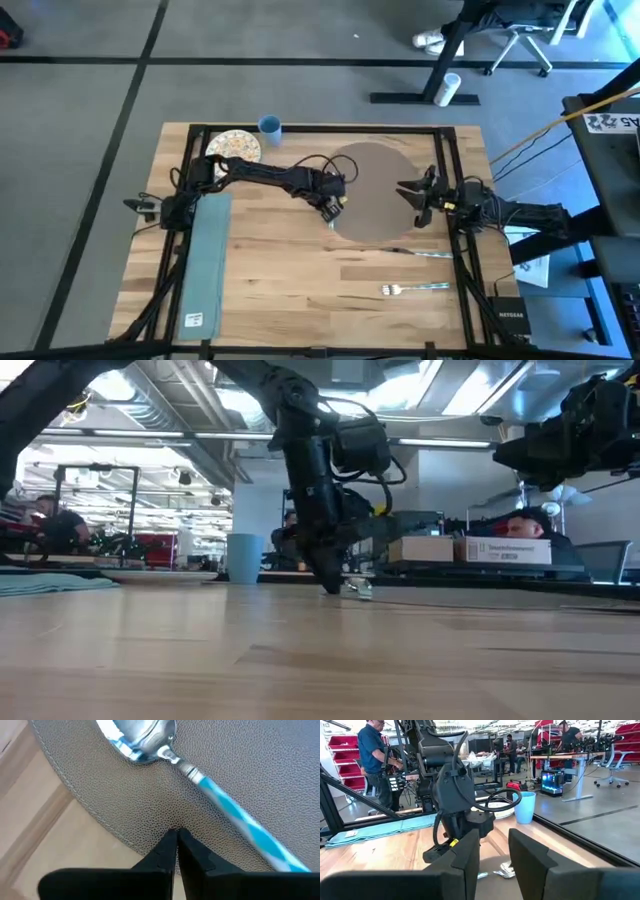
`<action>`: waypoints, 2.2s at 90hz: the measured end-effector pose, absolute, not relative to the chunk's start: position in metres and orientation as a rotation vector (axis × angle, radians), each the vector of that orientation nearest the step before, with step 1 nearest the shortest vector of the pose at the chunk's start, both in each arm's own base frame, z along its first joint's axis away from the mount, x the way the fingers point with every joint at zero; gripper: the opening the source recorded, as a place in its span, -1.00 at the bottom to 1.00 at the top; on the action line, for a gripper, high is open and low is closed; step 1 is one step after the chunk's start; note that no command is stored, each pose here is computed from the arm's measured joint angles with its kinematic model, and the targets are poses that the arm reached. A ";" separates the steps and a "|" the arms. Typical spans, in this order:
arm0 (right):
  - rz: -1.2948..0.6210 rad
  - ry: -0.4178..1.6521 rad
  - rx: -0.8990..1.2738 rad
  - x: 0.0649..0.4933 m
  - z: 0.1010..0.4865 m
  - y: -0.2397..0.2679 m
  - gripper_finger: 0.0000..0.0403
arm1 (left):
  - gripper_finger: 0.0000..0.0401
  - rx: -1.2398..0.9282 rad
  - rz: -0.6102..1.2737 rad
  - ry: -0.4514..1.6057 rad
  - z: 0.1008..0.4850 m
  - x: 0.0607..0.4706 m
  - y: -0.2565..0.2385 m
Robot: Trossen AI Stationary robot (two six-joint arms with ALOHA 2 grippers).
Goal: Set table place
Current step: Adjust the brown mat, then put the blue spoon on the brown mat
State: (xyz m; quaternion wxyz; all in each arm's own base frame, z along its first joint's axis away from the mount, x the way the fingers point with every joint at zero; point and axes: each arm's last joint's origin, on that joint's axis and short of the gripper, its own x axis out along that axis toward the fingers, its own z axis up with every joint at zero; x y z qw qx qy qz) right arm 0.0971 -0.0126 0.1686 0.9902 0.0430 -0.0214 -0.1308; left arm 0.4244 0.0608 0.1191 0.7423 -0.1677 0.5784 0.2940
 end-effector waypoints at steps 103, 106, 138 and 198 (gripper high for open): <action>-0.236 -0.038 0.100 0.097 0.168 -0.012 -0.54 | -1.00 -0.199 0.692 1.084 0.218 0.399 0.025; -0.236 -0.039 0.101 0.097 0.168 -0.012 -0.54 | -1.00 -0.190 0.680 1.049 0.225 0.399 0.022; -0.235 -0.022 0.100 0.098 0.167 -0.012 -0.54 | -1.00 -0.101 0.406 0.689 0.261 0.372 -0.012; -0.333 0.203 0.161 0.127 0.182 -0.016 -0.54 | -1.00 -0.281 0.161 0.407 0.196 0.258 0.010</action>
